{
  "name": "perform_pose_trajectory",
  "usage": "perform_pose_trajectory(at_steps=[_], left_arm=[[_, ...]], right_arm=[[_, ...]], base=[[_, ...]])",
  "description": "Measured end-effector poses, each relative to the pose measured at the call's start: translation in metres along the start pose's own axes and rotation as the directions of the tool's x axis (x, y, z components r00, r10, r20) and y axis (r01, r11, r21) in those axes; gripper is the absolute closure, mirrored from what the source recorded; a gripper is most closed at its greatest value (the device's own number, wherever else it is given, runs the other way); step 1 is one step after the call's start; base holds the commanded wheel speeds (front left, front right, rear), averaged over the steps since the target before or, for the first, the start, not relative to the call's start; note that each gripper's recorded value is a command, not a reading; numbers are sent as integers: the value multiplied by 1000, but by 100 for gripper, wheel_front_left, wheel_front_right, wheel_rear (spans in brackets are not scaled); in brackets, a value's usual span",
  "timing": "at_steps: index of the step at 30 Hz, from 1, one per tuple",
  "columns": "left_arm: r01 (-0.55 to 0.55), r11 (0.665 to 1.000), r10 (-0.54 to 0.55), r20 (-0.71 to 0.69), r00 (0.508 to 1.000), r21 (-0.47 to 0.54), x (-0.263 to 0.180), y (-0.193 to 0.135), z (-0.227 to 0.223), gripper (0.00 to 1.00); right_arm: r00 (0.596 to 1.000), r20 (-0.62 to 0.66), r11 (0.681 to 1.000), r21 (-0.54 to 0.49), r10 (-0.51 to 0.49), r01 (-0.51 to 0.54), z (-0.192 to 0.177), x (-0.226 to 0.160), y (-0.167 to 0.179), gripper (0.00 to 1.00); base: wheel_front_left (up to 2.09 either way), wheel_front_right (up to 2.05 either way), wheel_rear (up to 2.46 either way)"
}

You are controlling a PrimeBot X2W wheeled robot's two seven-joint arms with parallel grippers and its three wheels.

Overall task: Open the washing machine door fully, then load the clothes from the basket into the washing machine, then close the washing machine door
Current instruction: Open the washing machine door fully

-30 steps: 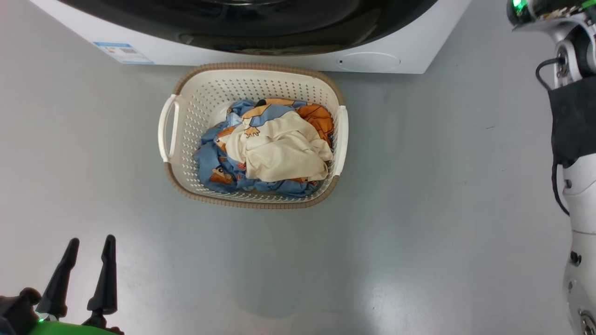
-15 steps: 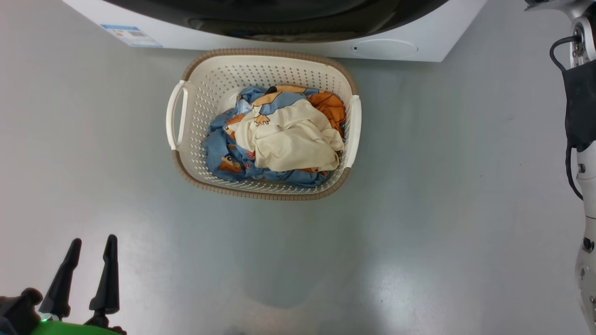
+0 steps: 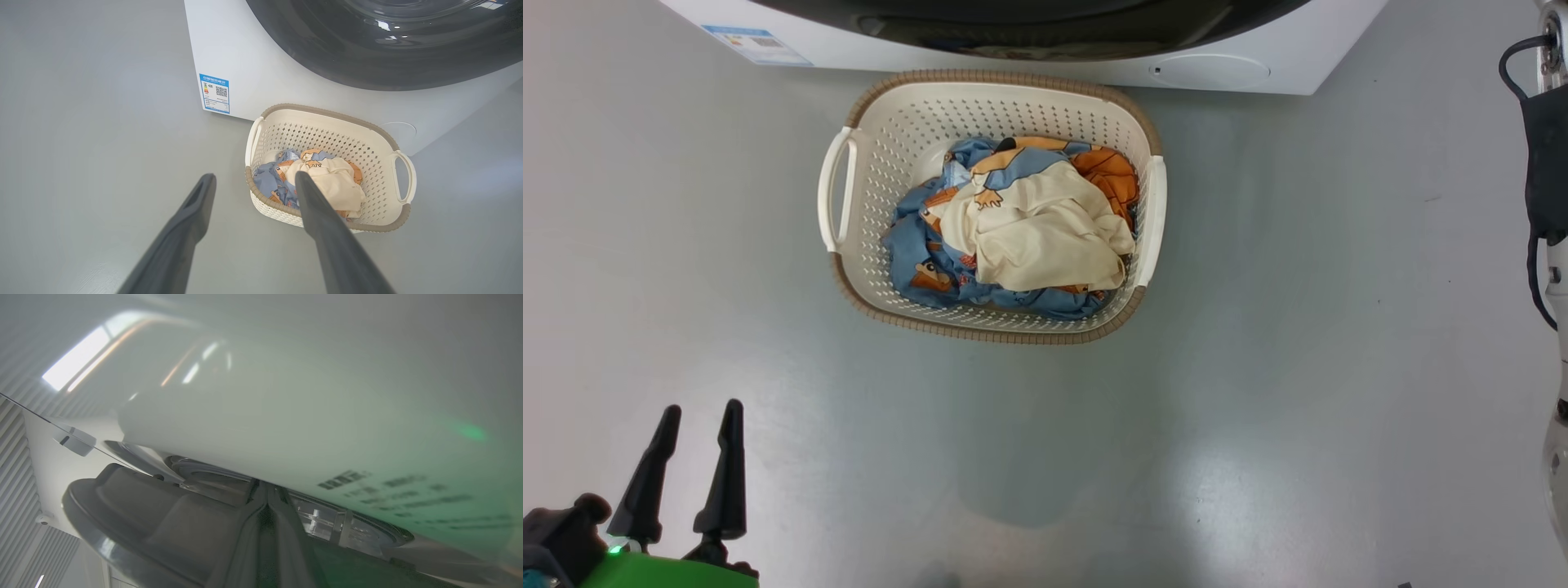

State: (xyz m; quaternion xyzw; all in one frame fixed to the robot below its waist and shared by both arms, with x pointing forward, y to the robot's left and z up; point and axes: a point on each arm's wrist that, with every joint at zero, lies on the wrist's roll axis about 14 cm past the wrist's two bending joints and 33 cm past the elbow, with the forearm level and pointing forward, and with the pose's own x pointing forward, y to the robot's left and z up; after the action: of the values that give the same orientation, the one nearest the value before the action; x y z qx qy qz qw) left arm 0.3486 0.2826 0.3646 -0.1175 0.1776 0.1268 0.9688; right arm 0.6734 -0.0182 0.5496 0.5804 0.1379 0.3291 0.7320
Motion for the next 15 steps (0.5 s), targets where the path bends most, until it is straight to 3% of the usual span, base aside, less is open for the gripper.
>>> perform_pose_trajectory(at_steps=[15], left_arm=[[3,1000,-3,-8,1000,-1,2,-1,-3,0]], right_arm=[[995,-103,1000,-9,-8,7,-11,1,0,100]], base=[[0,0,0]])
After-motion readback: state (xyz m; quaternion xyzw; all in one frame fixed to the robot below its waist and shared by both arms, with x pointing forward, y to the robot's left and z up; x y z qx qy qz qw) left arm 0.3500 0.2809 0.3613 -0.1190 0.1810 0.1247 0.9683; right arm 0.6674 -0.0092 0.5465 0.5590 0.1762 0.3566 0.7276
